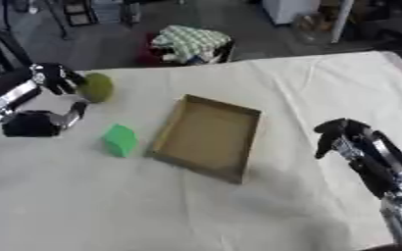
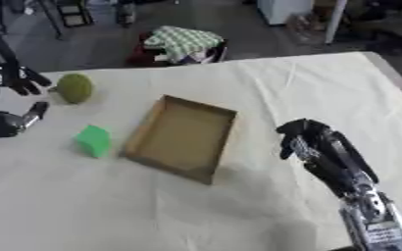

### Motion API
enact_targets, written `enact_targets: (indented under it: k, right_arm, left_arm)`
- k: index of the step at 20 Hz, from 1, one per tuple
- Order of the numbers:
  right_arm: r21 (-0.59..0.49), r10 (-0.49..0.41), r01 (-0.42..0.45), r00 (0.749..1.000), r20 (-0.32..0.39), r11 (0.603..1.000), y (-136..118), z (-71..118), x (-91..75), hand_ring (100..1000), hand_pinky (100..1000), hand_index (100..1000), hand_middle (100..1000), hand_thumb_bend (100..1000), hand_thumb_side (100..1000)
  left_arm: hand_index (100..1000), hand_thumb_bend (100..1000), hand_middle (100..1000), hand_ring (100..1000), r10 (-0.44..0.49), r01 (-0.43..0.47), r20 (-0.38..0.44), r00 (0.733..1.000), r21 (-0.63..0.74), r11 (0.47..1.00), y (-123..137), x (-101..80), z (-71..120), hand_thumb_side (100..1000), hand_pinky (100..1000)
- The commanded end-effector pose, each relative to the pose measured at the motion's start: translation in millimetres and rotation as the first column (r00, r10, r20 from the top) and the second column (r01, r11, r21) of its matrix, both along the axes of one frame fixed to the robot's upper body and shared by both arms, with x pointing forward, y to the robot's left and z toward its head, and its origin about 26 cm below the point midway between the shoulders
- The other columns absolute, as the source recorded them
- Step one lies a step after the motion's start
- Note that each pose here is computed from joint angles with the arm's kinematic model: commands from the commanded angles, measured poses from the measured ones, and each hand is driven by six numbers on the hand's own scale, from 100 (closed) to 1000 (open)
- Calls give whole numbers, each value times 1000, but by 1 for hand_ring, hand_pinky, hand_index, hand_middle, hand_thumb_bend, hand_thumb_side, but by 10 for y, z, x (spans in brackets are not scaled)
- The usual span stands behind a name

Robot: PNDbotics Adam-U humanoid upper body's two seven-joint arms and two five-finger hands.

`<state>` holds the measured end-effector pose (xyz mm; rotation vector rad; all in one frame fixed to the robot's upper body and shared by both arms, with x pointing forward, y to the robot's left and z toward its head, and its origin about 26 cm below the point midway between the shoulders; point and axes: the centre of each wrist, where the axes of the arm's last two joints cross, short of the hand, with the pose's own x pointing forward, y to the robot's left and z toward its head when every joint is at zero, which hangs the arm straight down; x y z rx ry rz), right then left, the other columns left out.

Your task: Pick up objects on the table and place them in the box.

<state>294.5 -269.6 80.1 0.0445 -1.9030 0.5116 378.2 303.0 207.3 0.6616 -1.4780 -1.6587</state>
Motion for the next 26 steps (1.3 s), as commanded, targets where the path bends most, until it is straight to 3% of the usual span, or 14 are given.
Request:
enact_targets:
  k: [1,8,14,26]
  right_arm:
    - [-27,6,-6,1000,13,1000,-33,54,7,437,457,642,439,100,623]
    - [-27,9,-8,1000,9,1000,-31,41,1,436,457,642,438,100,622]
    - [-23,13,-13,1000,9,1000,-19,38,2,435,457,642,437,100,622]
    - [-17,14,-14,1000,7,1000,-7,32,5,434,456,642,437,100,624]
  left_arm:
    - [852,264,767,753,-29,36,-39,999,189,981,69,138,92,267,767]
    - [876,345,799,778,-68,116,-146,987,349,930,-83,461,-118,214,783]
    - [890,363,819,795,-73,139,-183,981,383,913,-157,633,-414,194,787]
    - [895,333,829,805,-116,122,-38,992,351,928,-306,734,-540,139,792]
